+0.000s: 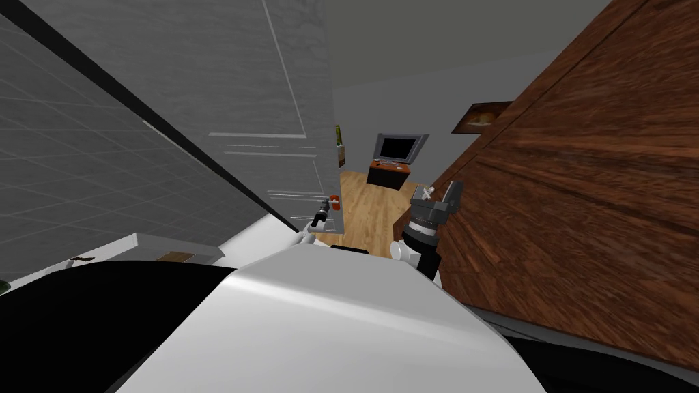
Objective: Push the door open
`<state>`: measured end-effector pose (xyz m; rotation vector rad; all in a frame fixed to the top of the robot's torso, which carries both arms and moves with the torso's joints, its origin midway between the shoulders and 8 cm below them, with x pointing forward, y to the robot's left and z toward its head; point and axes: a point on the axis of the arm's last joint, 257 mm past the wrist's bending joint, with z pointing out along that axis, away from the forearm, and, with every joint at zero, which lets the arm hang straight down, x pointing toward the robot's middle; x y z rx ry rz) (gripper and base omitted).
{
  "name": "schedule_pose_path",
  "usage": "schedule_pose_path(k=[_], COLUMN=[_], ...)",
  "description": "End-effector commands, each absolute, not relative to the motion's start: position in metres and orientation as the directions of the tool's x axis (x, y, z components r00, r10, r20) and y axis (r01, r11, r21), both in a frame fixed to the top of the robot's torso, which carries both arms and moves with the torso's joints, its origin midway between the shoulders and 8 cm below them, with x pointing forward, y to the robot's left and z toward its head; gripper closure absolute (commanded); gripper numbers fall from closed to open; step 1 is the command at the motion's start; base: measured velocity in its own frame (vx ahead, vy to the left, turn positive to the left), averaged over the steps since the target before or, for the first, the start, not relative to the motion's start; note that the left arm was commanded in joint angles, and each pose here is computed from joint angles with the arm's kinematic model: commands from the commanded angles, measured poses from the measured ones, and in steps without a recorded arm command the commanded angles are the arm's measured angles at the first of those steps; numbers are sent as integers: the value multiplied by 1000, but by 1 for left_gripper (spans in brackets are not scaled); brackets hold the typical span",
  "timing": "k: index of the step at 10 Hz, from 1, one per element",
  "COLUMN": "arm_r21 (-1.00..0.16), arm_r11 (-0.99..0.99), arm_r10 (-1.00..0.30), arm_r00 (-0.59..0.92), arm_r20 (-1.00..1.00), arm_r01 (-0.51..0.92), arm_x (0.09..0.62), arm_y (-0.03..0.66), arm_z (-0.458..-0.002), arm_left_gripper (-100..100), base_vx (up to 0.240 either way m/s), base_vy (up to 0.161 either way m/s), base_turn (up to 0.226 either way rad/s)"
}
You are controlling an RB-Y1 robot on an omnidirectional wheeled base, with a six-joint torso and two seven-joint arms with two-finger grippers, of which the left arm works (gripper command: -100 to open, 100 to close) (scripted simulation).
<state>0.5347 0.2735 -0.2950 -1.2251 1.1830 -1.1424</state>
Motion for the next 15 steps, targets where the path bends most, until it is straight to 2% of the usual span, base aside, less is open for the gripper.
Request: schedule_pose_path(k=[1, 9, 15], arm_r21=[-999, -1000, -1000], arm_r11=[32, 3, 16], arm_r10=[-996, -984, -972], arm_r00=[87, 176, 235], arm_r20=[-31, -3, -16], arm_r01=[6, 0, -1], arm_x=[538, 536, 528], arm_y=[290, 324, 359], arm_z=[-288, -292, -291], arm_left_gripper=[100, 100, 100], base_vx=[124, 178, 154], base_vy=[-98, -106, -53], base_turn=[64, 80, 52])
